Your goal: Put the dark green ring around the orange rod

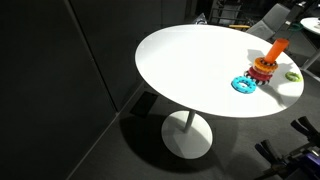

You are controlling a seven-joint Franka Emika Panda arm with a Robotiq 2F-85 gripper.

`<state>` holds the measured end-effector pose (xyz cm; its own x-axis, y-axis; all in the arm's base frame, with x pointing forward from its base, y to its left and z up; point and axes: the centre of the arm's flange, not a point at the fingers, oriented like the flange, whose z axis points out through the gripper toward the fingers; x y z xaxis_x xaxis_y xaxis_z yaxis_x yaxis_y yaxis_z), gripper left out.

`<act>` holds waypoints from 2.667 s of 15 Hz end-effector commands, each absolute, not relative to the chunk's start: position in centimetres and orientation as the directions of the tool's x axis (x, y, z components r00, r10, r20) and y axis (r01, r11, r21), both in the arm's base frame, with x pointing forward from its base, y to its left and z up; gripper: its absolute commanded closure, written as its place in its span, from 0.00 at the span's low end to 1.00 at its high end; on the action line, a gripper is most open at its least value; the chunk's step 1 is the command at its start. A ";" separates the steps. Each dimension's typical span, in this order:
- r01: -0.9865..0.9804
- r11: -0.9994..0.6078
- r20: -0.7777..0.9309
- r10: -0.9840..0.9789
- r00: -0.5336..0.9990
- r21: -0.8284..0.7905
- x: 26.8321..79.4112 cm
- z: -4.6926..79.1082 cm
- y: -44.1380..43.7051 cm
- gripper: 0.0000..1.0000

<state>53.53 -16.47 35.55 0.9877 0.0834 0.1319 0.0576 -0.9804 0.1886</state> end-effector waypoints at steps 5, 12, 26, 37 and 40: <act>0.080 -0.987 0.134 0.098 0.986 0.137 52.0 38.9 -13.0 0.55; 0.097 -0.992 0.111 0.106 0.988 0.083 51.2 38.2 -10.9 0.55; 0.128 -0.991 0.067 0.130 0.989 0.031 50.1 35.9 -9.1 0.55; 0.131 -0.990 0.048 0.133 0.990 0.047 49.3 34.9 -8.7 0.55; 0.129 -0.990 0.048 0.132 0.990 0.053 49.3 34.8 -8.8 0.55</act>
<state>50.19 -8.75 34.34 0.9910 0.1265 0.0439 0.1249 -0.9915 0.0372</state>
